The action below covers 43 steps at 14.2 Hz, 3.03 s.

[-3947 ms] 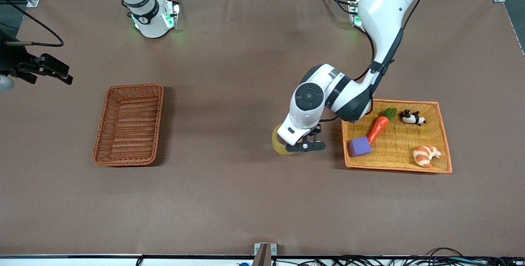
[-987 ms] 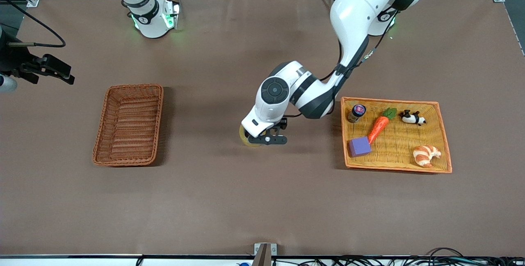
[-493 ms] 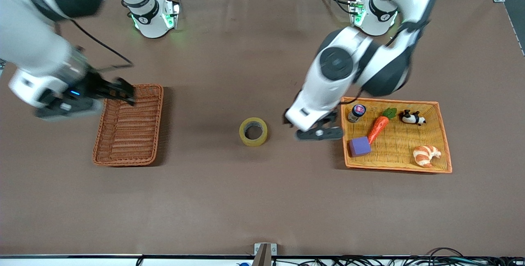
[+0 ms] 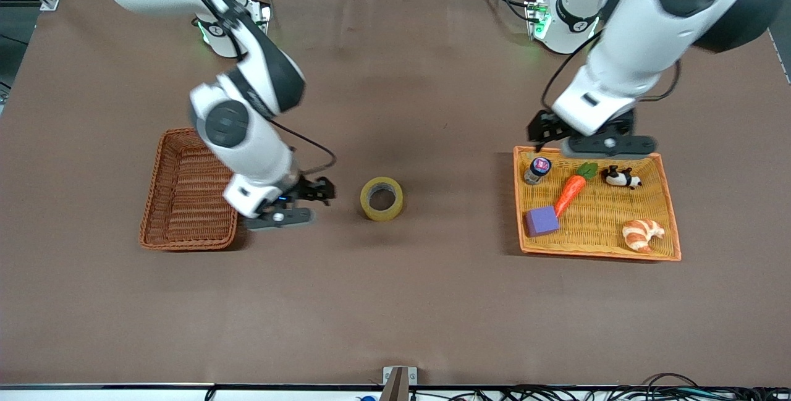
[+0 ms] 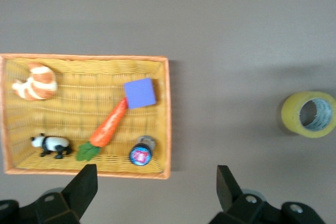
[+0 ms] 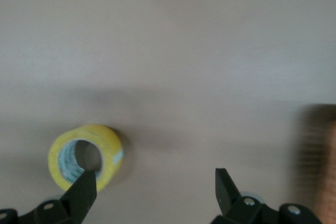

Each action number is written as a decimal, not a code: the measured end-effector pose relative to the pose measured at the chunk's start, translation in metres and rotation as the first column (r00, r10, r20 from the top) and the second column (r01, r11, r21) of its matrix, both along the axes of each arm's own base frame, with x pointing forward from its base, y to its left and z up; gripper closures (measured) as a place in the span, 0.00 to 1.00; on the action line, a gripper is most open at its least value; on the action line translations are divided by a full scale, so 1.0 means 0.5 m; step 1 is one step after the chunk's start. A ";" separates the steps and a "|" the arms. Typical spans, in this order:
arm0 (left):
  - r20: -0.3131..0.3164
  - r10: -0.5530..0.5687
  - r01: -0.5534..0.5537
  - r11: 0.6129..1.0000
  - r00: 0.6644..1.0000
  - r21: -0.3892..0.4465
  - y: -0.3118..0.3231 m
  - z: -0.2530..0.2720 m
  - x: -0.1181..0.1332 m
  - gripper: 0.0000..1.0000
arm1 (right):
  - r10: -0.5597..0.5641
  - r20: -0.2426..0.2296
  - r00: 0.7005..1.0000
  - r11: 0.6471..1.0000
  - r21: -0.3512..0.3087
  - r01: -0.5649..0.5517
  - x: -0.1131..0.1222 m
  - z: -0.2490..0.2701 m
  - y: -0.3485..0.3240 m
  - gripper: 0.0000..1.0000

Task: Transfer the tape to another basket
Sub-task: 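Grasp the tape roll with the right gripper while the left gripper withdraws, then carry the tape roll with the right gripper over the wicker basket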

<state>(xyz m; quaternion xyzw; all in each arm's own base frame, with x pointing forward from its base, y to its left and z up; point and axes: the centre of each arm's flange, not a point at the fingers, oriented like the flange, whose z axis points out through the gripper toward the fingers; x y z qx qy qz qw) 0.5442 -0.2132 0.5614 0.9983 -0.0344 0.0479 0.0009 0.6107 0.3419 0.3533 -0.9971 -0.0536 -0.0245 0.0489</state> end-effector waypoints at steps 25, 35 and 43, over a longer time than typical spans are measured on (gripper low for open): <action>-0.114 0.063 -0.069 0.996 0.992 -0.058 0.308 0.138 -0.085 0.00 | 0.160 0.038 0.986 0.982 -0.103 -0.156 -0.133 -0.337 0.207 0.63; -0.084 0.045 -0.051 0.996 0.995 -0.068 0.276 0.046 0.006 0.00 | -0.017 0.091 0.996 0.991 -0.134 0.029 -0.030 -0.109 0.103 0.78; -0.018 0.049 -0.050 0.998 0.999 -0.038 0.283 0.091 0.062 0.00 | -0.171 0.076 0.982 0.950 -0.252 0.185 0.058 0.106 -0.259 0.78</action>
